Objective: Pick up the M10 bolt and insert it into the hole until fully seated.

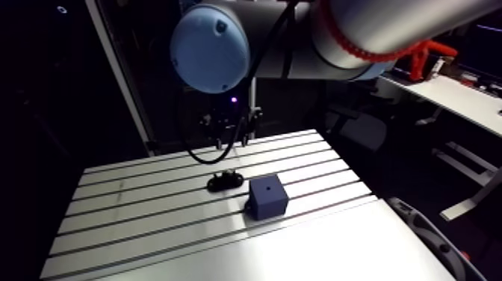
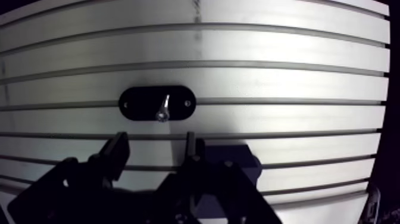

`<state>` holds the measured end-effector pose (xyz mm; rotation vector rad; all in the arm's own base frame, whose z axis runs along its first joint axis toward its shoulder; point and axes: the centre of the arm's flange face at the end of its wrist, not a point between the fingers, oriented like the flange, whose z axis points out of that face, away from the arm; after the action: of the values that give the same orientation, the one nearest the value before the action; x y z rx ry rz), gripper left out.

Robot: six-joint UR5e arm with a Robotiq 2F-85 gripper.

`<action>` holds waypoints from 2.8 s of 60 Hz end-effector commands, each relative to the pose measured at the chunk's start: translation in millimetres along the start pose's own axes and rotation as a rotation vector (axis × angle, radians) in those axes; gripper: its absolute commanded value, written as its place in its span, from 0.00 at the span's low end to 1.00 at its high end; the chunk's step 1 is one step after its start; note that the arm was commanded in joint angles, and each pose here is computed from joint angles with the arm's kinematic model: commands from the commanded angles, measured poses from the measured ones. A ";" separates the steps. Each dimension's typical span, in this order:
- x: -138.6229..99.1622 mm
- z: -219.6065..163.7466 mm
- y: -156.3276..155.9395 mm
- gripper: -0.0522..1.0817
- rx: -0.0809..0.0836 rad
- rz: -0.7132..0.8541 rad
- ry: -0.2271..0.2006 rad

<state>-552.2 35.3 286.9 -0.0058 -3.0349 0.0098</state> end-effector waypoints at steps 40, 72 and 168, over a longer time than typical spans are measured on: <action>-3.0 49.4 -3.5 0.54 0.010 -0.002 -0.043; -2.1 65.6 -2.7 0.54 0.012 -0.006 -0.050; -1.6 80.3 -6.6 0.61 0.013 -0.009 -0.073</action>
<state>-559.3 28.0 207.3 0.0087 -3.1060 0.0311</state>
